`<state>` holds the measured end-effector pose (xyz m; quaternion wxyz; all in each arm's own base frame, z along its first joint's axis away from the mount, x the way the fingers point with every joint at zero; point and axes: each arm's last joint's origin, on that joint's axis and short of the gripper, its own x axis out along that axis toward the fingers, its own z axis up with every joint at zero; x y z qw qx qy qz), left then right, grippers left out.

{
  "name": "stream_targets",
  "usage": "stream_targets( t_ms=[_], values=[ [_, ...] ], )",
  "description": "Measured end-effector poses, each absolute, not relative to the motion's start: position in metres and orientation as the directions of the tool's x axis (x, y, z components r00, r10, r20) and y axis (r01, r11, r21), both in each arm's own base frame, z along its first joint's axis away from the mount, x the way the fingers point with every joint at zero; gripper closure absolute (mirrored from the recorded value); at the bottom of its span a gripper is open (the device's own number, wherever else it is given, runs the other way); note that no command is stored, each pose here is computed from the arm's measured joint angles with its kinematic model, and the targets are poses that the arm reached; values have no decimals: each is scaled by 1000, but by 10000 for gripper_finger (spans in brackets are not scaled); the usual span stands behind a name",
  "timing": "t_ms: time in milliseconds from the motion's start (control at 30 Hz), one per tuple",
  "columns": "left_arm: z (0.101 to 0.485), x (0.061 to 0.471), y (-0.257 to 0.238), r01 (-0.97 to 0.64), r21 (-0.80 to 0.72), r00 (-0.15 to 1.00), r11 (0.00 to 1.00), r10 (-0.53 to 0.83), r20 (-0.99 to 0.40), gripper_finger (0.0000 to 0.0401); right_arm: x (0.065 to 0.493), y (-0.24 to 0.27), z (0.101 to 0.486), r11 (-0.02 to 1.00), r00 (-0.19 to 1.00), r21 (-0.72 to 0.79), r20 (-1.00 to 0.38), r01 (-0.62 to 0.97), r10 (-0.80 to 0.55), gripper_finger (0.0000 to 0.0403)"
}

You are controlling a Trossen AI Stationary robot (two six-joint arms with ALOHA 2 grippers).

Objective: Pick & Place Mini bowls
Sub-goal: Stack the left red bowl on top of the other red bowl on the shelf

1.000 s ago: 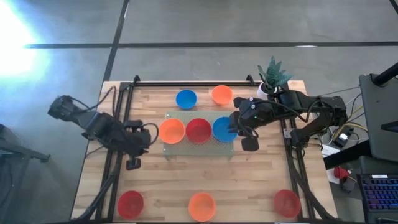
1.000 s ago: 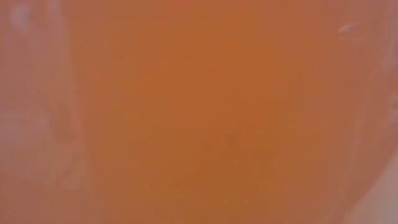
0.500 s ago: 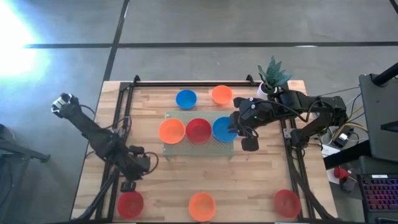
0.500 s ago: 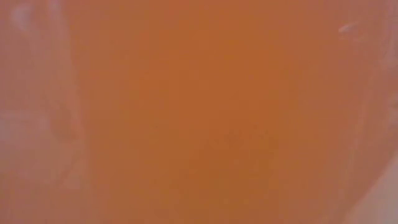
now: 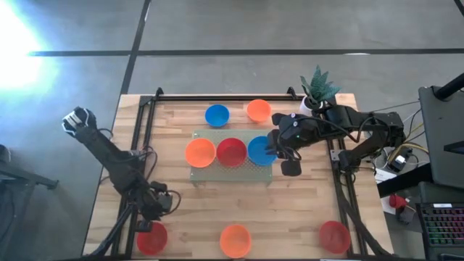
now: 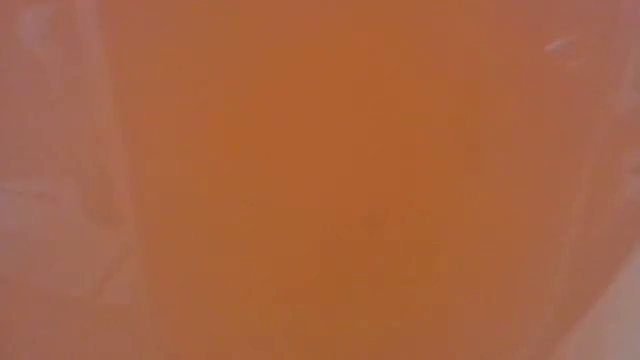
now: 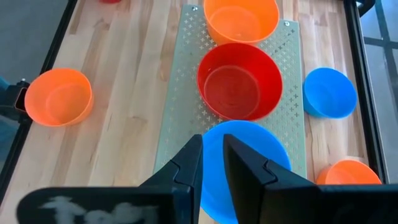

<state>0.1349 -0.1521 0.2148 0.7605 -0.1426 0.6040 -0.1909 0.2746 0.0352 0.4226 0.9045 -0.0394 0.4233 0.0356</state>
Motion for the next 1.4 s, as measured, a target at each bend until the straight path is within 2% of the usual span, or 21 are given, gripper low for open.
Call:
stream_targets(
  t_ms=[233, 400, 567, 1400],
  values=[
    [205, 133, -151, 132, -447, 188, 885, -465, -865, 337, 275, 35, 423, 994, 647, -41, -762, -97, 32, 346],
    [200, 132, -157, 196, -494, 204, 847, -528, -824, 337, 275, 35, 423, 994, 647, -41, -762, -97, 32, 346],
    [193, 128, -158, 215, -497, 196, 841, -536, -821, 337, 275, 35, 423, 994, 647, -41, -761, -97, 32, 346],
    [166, 119, -153, 177, -513, 187, 840, -541, -820, 337, 275, 35, 423, 994, 648, -41, -761, -97, 32, 346]
  ],
)
